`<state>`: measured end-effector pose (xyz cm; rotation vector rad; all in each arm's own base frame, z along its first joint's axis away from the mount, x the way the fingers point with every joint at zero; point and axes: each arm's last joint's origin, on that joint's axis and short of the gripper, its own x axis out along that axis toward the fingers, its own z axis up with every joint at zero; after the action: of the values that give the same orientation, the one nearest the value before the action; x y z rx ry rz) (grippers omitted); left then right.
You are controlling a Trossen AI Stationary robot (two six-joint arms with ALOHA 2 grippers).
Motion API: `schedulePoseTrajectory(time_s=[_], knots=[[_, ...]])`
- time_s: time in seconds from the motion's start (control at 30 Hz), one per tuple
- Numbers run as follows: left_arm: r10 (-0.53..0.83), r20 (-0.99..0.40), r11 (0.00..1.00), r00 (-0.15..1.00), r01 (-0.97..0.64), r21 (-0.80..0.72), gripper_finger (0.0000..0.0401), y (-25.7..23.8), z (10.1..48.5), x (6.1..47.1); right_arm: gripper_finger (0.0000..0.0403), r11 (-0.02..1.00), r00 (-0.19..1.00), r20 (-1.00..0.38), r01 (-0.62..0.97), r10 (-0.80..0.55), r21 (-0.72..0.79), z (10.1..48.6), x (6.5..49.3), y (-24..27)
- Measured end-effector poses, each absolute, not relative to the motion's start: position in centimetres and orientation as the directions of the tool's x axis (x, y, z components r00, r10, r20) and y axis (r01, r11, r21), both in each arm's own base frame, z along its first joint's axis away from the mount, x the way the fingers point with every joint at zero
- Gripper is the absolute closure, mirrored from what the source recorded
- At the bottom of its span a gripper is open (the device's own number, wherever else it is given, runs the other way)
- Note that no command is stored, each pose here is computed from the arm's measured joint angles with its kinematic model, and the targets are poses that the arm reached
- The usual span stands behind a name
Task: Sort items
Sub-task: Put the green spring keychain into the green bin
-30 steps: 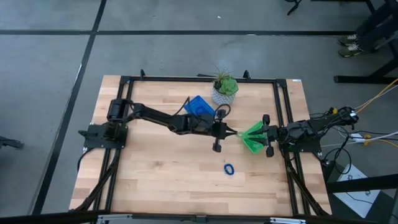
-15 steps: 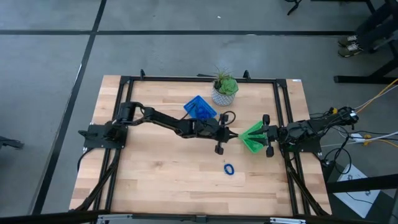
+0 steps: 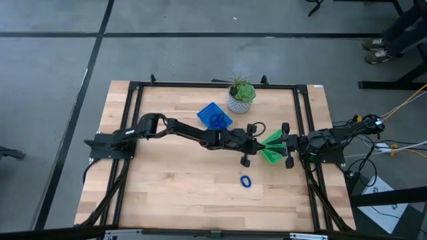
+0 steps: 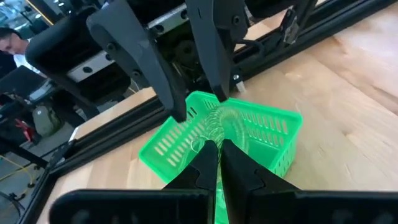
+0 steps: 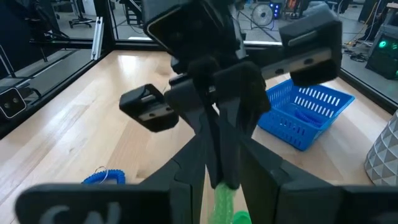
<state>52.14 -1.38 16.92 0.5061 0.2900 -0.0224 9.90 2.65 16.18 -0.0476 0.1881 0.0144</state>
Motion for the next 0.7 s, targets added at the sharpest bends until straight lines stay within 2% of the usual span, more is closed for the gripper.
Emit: schedulePoseTrajectory(time_s=[0.5,0.7], knots=[[0.130,-0.277,0.873,0.952,0.023,0.487,0.0364,-1.13,16.92,52.29,0.0313,0.999,0.982,-0.187,-0.019,0.010,-0.046,16.19,9.90,2.65],[0.165,-0.304,0.887,0.938,-0.006,0.462,0.0336,-0.95,16.64,52.20,0.0313,0.999,0.982,-0.187,-0.019,0.010,-0.046,16.18,9.90,2.65]])
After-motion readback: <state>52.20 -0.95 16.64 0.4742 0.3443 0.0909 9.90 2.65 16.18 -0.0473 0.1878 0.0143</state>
